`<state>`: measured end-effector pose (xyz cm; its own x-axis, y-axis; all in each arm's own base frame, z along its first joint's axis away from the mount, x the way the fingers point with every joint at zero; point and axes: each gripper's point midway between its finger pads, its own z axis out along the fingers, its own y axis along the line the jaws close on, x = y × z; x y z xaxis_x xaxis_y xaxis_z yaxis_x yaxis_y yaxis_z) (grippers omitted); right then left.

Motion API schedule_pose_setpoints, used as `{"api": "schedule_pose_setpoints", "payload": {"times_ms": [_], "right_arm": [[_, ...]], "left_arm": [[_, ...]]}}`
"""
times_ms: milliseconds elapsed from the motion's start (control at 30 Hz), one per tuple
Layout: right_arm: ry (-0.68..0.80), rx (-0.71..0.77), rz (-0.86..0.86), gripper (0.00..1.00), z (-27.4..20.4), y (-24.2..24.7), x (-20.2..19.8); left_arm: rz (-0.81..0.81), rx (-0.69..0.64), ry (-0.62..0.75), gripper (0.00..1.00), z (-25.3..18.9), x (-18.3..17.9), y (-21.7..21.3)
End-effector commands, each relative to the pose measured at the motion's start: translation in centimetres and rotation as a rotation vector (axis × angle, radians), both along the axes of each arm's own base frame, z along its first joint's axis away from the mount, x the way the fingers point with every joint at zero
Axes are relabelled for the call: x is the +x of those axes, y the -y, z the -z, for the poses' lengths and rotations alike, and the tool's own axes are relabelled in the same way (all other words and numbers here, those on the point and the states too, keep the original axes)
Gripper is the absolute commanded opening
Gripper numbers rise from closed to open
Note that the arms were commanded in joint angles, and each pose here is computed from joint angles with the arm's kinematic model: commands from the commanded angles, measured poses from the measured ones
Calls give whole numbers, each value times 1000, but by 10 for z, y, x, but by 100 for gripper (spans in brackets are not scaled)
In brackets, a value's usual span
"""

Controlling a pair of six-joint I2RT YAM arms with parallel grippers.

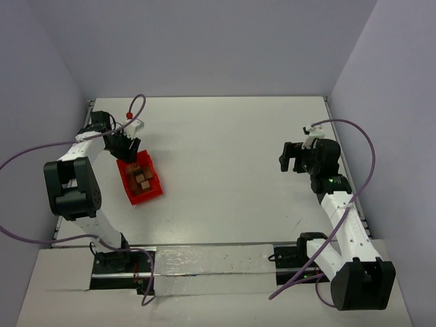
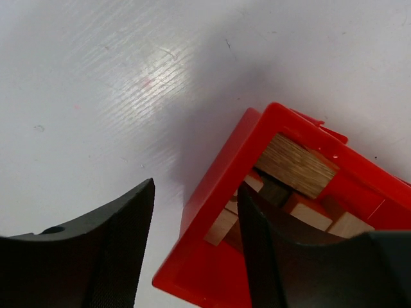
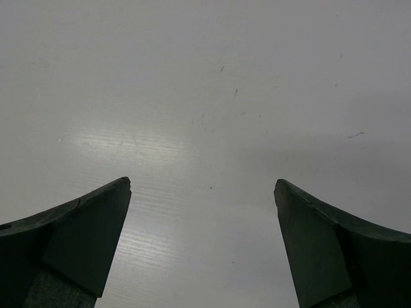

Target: Build the wood block tower

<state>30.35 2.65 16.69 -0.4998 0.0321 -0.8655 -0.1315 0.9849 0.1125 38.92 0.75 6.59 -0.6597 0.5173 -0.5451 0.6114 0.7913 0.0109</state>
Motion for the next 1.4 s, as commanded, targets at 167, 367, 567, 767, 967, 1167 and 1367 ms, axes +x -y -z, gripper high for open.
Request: {"api": "schedule_pose_setpoints", "payload": {"times_ms": [167, 367, 567, 767, 967, 1167, 1367], "right_arm": [[44, -1, -6, 100, -21, 1, 8], [40, 1, -11, 100, -21, 1, 9], [47, 3, -12, 100, -23, 0, 8], [57, 3, -11, 100, -26, 0, 7], [73, -3, -6, 100, -29, 2, 6], [66, -15, 16, 100, -29, 7, 9], [64, -19, 24, 100, -29, 8, 10]], "left_arm": [[66, -30, 48, 35, -10, 20, 5], [101, -35, 59, 17, -13, 21, 8], [109, 0, 96, 0, -39, 31, 17], [154, 87, 191, 0, -76, 44, 57], [131, 170, 250, 0, -106, 61, 81], [117, 307, 348, 0, -122, 62, 113], [97, 424, 464, 0, -132, 60, 133]]}}
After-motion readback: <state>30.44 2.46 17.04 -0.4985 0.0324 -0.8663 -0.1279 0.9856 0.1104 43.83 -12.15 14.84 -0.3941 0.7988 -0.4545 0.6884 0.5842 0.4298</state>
